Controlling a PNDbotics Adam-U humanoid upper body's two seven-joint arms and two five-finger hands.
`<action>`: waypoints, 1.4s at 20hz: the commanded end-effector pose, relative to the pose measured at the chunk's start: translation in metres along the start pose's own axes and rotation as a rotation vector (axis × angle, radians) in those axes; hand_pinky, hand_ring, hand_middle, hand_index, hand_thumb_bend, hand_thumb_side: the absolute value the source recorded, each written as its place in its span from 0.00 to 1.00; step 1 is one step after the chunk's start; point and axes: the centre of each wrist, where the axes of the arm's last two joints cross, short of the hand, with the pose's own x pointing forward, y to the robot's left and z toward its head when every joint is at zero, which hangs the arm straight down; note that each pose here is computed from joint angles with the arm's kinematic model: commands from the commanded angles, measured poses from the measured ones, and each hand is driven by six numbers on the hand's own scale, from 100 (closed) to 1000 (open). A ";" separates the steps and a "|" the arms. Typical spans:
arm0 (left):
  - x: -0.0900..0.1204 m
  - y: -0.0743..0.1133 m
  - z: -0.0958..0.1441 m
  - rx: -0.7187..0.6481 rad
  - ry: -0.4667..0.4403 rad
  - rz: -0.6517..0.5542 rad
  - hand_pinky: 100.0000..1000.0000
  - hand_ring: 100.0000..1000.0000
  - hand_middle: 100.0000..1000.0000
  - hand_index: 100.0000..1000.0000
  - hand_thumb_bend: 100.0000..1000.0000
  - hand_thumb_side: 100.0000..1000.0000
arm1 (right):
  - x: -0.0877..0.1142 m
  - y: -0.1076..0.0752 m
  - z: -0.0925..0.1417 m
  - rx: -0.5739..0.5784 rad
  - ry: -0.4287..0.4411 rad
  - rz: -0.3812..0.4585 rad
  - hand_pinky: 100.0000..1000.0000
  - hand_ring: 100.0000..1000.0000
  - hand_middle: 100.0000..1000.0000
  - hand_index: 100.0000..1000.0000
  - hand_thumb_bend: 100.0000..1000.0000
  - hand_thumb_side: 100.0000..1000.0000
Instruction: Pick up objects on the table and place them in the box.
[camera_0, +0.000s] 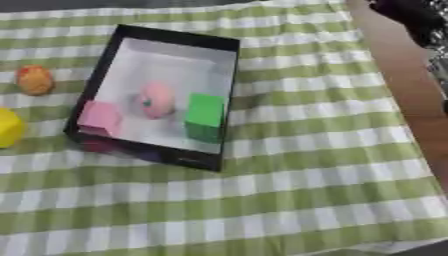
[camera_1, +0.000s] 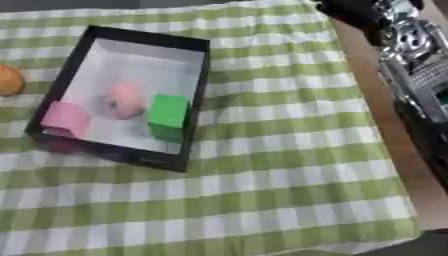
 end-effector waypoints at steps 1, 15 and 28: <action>0.012 0.034 -0.020 -0.150 0.008 -0.256 0.76 0.77 0.74 0.83 0.39 0.53 | 0.008 -0.004 0.004 -0.015 -0.032 0.012 0.94 0.78 0.68 0.75 0.07 0.36; -0.010 0.045 -0.052 -0.751 0.226 -0.565 0.79 0.75 0.75 0.86 0.59 0.43 | 0.006 0.001 0.008 -0.003 -0.015 -0.002 0.93 0.77 0.66 0.74 0.07 0.35; -0.015 0.009 -0.060 -0.897 0.300 -0.558 0.79 0.75 0.75 0.85 0.67 0.34 | 0.004 0.002 0.009 -0.009 -0.006 -0.009 0.93 0.76 0.66 0.74 0.07 0.35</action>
